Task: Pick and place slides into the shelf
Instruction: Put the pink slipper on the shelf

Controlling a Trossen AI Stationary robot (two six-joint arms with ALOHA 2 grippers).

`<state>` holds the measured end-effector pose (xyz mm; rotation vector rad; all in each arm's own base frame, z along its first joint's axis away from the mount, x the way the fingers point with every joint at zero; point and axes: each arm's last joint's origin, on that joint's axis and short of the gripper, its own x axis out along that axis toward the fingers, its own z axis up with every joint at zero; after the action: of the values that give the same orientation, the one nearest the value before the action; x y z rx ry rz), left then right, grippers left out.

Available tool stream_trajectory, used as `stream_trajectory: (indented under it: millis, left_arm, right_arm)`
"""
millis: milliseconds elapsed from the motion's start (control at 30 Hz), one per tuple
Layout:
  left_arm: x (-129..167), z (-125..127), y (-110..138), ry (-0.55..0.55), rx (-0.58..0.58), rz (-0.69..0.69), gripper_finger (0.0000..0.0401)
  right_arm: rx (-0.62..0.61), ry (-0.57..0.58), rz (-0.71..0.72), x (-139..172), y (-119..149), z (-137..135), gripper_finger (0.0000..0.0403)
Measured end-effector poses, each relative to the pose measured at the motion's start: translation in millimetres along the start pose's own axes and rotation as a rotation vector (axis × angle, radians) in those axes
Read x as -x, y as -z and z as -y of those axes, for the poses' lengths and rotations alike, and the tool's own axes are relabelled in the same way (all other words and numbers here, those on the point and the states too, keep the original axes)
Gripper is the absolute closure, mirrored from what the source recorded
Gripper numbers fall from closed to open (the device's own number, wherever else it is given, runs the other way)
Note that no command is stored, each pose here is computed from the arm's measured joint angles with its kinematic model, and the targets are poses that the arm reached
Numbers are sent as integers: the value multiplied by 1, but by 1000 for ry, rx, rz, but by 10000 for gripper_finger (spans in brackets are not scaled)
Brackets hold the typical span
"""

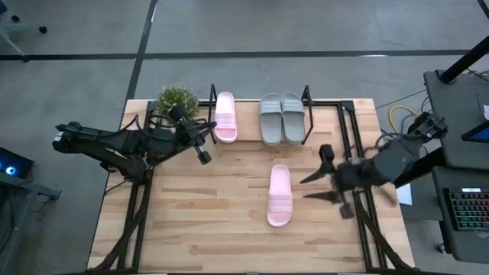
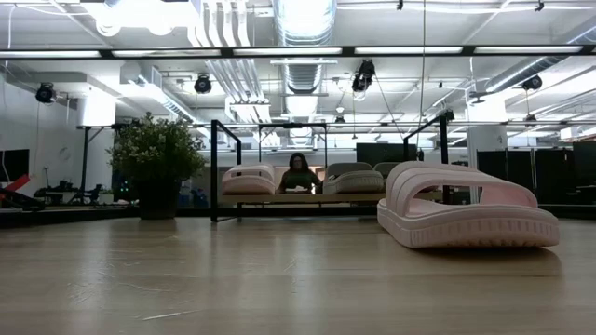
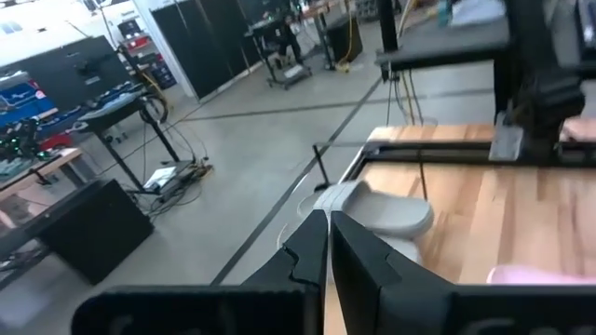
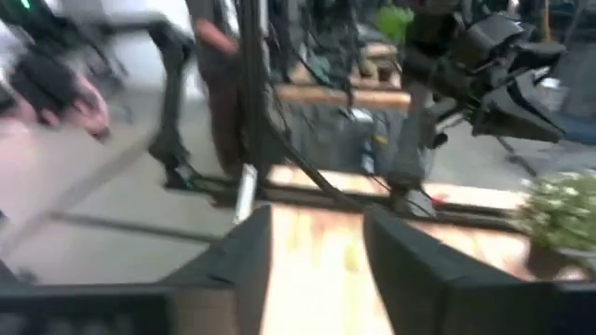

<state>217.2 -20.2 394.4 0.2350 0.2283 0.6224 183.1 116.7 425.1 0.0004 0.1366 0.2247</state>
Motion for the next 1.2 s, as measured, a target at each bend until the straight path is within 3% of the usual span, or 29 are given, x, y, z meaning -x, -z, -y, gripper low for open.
stream_trajectory:
  millis: [167,300,533,833,1200]
  left_arm:
    - [-1,-3,8,-9,-61,-63,400]
    - [1,-7,13,-20,-100,-102,400]
    - [13,-19,12,-26,-95,-97,400]
    - [29,-37,9,-32,-49,-54,400]
    - [41,-49,14,-34,-74,-30,400]
  right_arm:
    - [82,203,-178,-33,-15,-11,162]
    - [39,296,-359,-53,-15,-18,132]
    - [-12,394,-607,-94,13,-37,144]
    - [-60,451,-789,-149,70,-60,165]
    - [31,555,-1019,-168,133,-78,169]
